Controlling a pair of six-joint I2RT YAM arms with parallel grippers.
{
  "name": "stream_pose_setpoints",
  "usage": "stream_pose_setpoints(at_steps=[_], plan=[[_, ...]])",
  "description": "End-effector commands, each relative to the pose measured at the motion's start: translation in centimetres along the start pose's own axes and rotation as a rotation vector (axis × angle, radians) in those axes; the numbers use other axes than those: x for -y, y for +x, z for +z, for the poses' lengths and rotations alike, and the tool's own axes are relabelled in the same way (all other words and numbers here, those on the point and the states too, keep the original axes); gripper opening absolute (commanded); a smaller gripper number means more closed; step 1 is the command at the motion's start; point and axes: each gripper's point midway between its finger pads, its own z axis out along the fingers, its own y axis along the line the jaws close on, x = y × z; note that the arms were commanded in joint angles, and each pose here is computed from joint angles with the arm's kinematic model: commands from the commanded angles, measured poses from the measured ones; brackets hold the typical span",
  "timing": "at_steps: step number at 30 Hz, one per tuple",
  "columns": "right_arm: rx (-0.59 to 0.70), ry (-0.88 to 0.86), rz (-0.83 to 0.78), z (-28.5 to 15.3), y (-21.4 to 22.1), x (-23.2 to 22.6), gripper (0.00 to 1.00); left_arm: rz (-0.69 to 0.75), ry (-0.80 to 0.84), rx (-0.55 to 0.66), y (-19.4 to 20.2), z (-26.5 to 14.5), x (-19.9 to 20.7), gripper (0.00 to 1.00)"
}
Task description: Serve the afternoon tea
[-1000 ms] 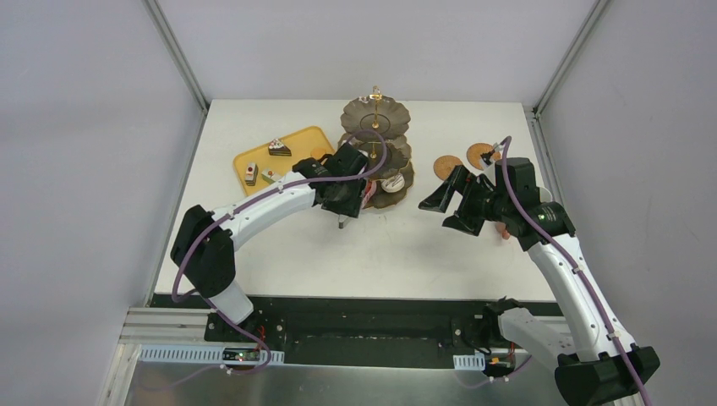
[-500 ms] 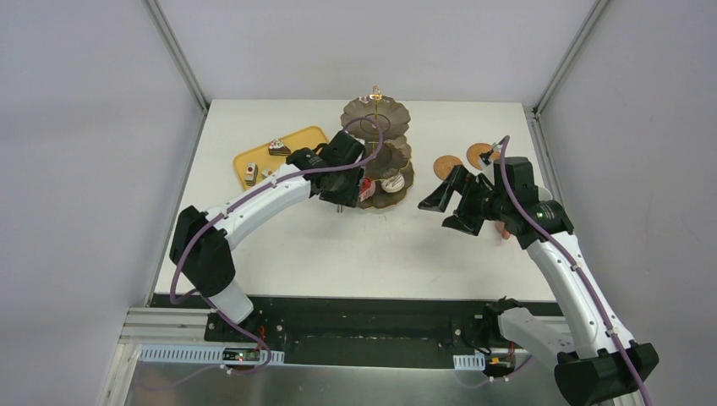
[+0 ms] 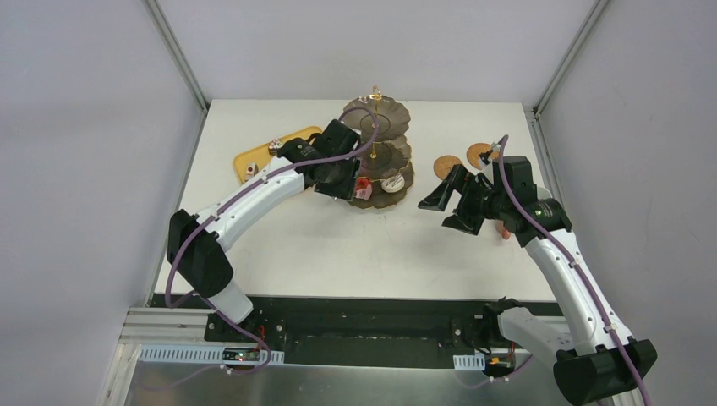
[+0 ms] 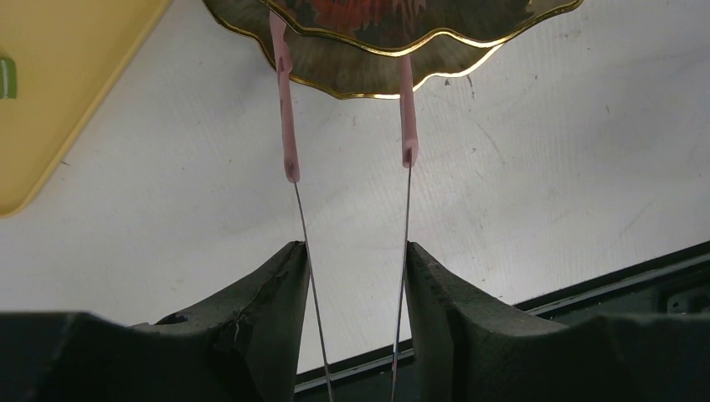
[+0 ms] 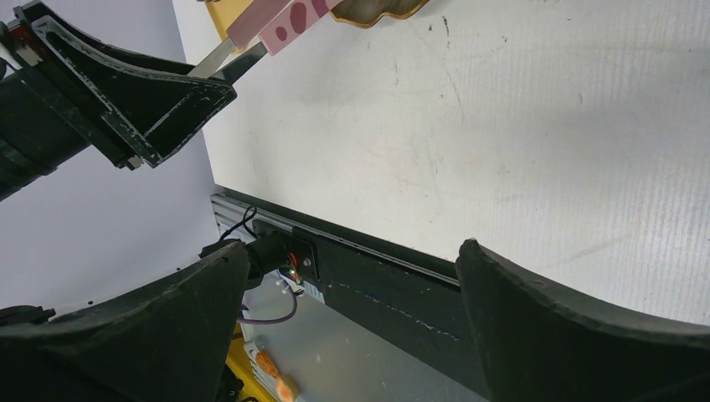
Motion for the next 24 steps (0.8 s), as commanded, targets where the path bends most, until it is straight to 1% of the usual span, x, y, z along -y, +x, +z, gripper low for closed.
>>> stream_pose_setpoints(at_steps=[1, 7, 12, 19, 24], plan=[[0.015, -0.018, -0.014, -0.1, -0.5, -0.5, 0.99, 0.002, 0.032, 0.076, -2.0, -3.9, -0.1, 0.45], [0.02, -0.021, -0.01, 0.0, -0.7, -0.5, 0.99, 0.006, 0.035, 0.101, -2.8, -5.9, -0.4, 0.45], [0.02, -0.022, -0.006, 0.0, -0.7, -0.6, 0.99, 0.009, 0.035, 0.1, -2.5, -6.9, -0.9, 0.44], [0.021, -0.024, -0.007, -0.1, -0.7, -0.6, 0.99, -0.005, 0.042, 0.09, -1.8, -6.3, -1.2, 0.41], [0.022, -0.021, -0.005, -0.1, -0.7, -0.5, 0.99, -0.004, 0.05, 0.055, -1.0, -5.2, -1.1, 0.39]])
